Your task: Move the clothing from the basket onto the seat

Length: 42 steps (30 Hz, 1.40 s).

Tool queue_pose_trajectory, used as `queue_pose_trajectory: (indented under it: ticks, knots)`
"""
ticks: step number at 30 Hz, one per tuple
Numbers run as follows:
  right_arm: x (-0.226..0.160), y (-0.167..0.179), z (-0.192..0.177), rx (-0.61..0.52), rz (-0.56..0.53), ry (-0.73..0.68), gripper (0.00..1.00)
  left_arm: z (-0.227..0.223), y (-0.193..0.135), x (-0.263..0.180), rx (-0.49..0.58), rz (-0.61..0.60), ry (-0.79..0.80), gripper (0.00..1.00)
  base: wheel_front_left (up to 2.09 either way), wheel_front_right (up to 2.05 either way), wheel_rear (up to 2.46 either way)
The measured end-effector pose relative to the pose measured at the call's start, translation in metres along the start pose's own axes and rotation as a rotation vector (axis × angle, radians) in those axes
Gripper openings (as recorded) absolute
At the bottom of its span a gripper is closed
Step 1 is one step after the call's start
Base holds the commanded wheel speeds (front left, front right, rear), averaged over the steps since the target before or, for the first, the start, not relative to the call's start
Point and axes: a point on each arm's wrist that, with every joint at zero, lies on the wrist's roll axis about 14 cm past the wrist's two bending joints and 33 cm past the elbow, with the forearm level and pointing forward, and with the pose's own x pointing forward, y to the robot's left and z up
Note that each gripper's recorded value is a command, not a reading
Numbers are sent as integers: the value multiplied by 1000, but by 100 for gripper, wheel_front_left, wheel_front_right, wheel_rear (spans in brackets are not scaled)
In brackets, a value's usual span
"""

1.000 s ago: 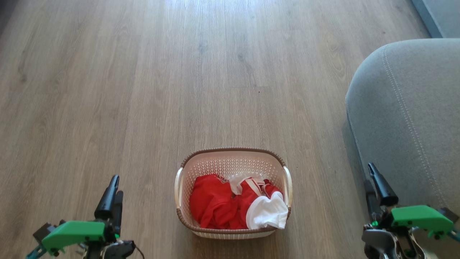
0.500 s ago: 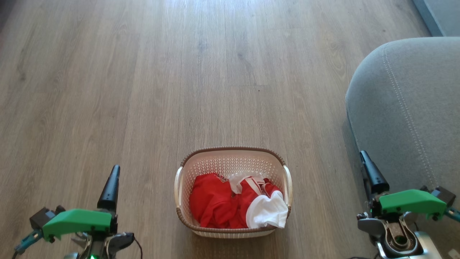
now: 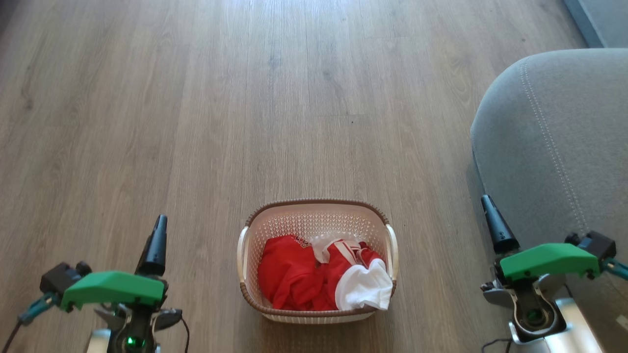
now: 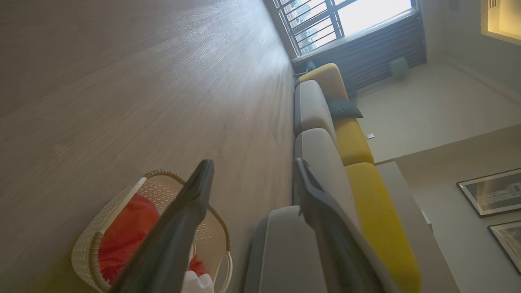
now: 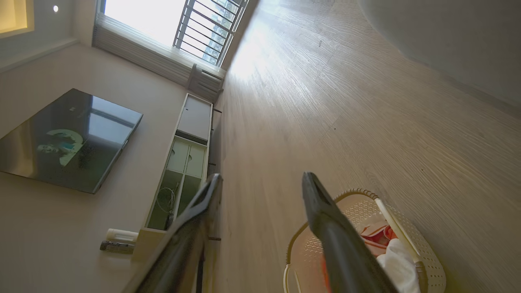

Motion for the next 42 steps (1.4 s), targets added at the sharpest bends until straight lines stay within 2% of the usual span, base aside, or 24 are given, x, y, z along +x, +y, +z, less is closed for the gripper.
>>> queue_pose_trajectory:
  ticks: [42]
  knots:
    - [29,32,17,-600,77,-58,100,14,-30,22,599,-84,-76,100,0,0,0]
